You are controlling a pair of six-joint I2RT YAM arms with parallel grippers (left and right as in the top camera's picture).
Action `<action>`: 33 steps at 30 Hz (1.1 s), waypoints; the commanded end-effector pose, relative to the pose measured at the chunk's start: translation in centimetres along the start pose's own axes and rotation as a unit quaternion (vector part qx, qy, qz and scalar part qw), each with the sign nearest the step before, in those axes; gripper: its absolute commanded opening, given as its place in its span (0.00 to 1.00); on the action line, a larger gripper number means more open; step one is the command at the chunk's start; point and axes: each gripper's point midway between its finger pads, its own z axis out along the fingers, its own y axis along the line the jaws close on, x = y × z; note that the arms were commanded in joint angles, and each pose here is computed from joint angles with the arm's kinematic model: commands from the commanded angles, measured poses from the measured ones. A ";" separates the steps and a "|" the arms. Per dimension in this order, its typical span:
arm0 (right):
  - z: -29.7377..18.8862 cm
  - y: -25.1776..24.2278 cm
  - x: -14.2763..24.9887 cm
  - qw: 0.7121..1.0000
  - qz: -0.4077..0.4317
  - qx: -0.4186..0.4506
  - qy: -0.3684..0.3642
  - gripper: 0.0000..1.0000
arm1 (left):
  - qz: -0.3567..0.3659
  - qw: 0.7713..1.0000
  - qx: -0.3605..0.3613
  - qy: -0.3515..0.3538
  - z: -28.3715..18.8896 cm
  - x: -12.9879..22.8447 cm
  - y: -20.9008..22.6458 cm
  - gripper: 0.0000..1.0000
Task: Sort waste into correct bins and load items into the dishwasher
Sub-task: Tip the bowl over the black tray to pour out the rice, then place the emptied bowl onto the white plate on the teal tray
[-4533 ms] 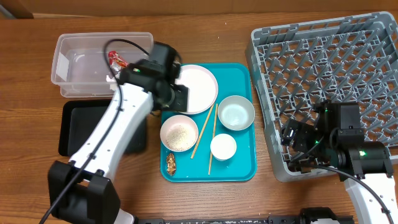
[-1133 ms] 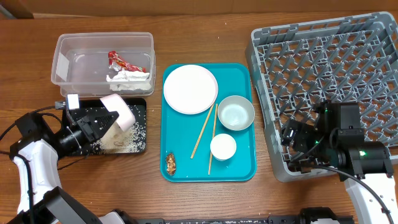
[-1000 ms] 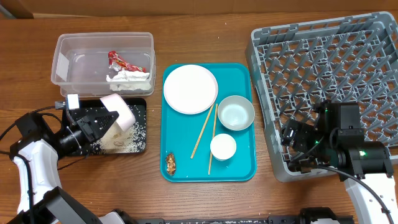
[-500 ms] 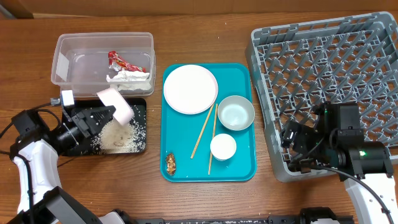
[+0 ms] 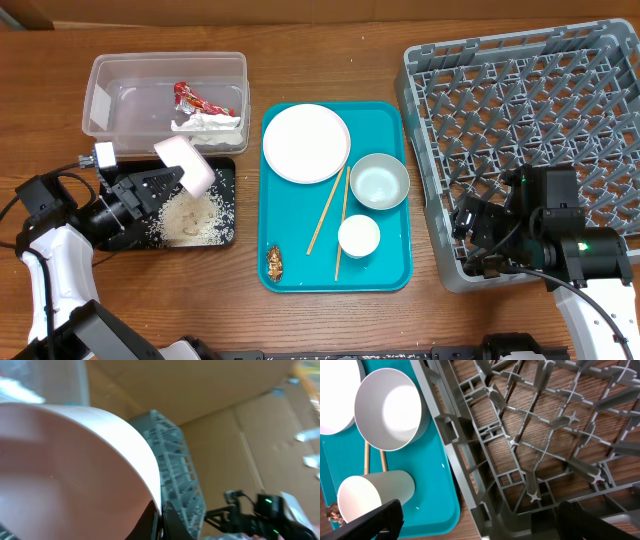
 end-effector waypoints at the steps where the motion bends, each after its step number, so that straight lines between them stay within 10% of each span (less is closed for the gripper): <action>1: -0.9 0.4 -0.9 1.000 -0.004 -0.006 -0.019 1.00 | -0.033 0.998 -0.059 0.003 -0.3 0.2 1.9 0.04; 16: -0.9 0.4 -1.1 1.000 -0.005 -0.006 -0.022 1.00 | 0.014 0.986 -0.054 0.159 7.6 5.7 -1.5 0.04; 33: -1.0 0.6 -1.6 0.999 -0.006 -0.010 -0.032 1.00 | 0.348 0.875 -0.321 0.106 23.5 5.5 -3.1 0.04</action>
